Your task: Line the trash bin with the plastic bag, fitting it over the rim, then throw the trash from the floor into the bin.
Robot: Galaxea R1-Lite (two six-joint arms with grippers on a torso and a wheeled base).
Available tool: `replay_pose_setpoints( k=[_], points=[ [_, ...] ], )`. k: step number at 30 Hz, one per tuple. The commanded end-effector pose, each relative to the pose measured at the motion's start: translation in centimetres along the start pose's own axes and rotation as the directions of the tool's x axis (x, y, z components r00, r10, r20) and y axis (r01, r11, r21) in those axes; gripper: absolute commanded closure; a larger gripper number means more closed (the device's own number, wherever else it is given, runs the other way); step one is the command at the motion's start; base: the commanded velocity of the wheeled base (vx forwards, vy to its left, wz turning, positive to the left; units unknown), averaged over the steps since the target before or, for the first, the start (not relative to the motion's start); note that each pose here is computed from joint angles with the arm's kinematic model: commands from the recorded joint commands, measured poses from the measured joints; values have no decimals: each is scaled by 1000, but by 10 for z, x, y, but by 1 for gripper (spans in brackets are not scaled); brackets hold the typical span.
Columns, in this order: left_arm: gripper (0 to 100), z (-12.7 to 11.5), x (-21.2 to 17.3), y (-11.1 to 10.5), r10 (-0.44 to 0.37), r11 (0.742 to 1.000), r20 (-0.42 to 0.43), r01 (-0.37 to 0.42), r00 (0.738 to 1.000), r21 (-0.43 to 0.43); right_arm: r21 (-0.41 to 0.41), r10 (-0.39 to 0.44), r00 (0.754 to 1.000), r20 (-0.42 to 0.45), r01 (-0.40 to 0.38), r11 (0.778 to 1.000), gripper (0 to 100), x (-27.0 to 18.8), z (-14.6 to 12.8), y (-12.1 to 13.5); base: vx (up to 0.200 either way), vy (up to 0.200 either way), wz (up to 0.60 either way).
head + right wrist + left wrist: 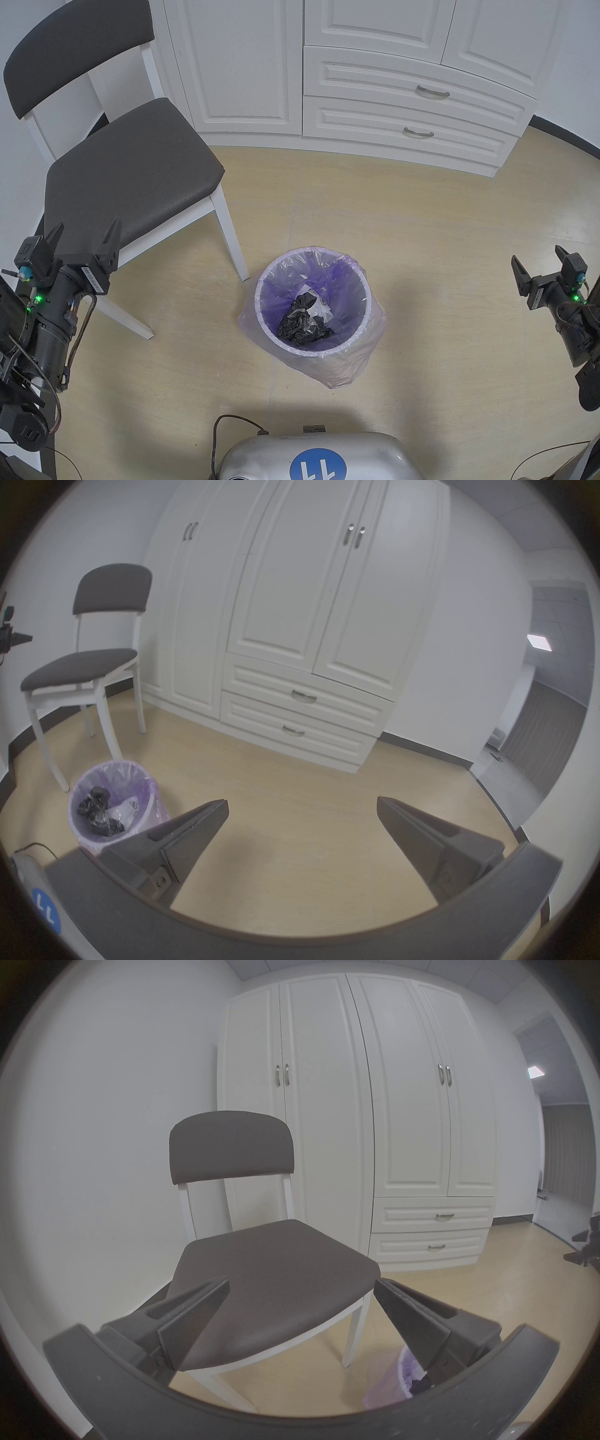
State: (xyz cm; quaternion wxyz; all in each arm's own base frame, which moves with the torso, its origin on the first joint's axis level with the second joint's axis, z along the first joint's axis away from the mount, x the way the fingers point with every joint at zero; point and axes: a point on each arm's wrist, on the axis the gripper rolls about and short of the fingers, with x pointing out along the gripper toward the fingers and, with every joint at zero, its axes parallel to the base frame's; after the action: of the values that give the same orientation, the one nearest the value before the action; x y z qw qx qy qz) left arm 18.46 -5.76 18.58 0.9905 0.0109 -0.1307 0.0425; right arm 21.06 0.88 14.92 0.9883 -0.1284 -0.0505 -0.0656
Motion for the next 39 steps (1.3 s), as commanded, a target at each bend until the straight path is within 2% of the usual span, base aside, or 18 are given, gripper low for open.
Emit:
replay_pose_setpoints(
  k=[1, 4, 7, 11, 15, 21, 26, 31, 39],
  points=[
    [0, 19, -16, 9, 5, 999, 77, -2, 997, -35, 50, -53, 993, 103, 48, 998, 0, -43, 22, -10, 0, 0, 0],
    [0, 25, -20, 12, 14, 999, 100, -10, 995, -46, 65, -71, 986, 148, 62, 996, 0, -61, 30, -16, 0, 0, 0],
    [0, 31, -29, 17, 19, 998, 126, -12, 992, -55, 75, -69, 987, 147, 58, 995, 0, -76, 34, -20, 0, 0, 0],
    [0, 35, -38, 22, 25, 999, 146, -18, 989, -50, 160, -71, 986, 148, 47, 986, 0, -96, 39, -26, 0, 0, 0],
    [0, 36, -46, 25, 30, 999, 155, -23, 988, -48, 173, -73, 985, 154, 45, 984, 0, -118, 48, -34, 0, 0, 0],
    [0, 43, -55, 30, 39, 998, 192, -28, 981, -60, 176, -55, 991, 119, 33, 984, 0, -166, 50, -45, 0, 0, 0],
    [0, 46, -60, 33, 51, 998, 210, -44, 976, -37, 230, -41, 996, 85, 21, 973, 0, -198, 52, -52, 0, 0, 0],
    [0, 53, -67, 37, 61, 998, 248, -58, 967, -19, 269, -77, 991, 114, 44, 962, 0, -217, 47, -55, 0, 0, 0],
    [0, 65, -79, 46, 97, 994, 313, -108, 945, 16, 279, -149, 974, 168, 98, 955, 0, -234, 37, -54, 0, 0, 0]
  ],
)
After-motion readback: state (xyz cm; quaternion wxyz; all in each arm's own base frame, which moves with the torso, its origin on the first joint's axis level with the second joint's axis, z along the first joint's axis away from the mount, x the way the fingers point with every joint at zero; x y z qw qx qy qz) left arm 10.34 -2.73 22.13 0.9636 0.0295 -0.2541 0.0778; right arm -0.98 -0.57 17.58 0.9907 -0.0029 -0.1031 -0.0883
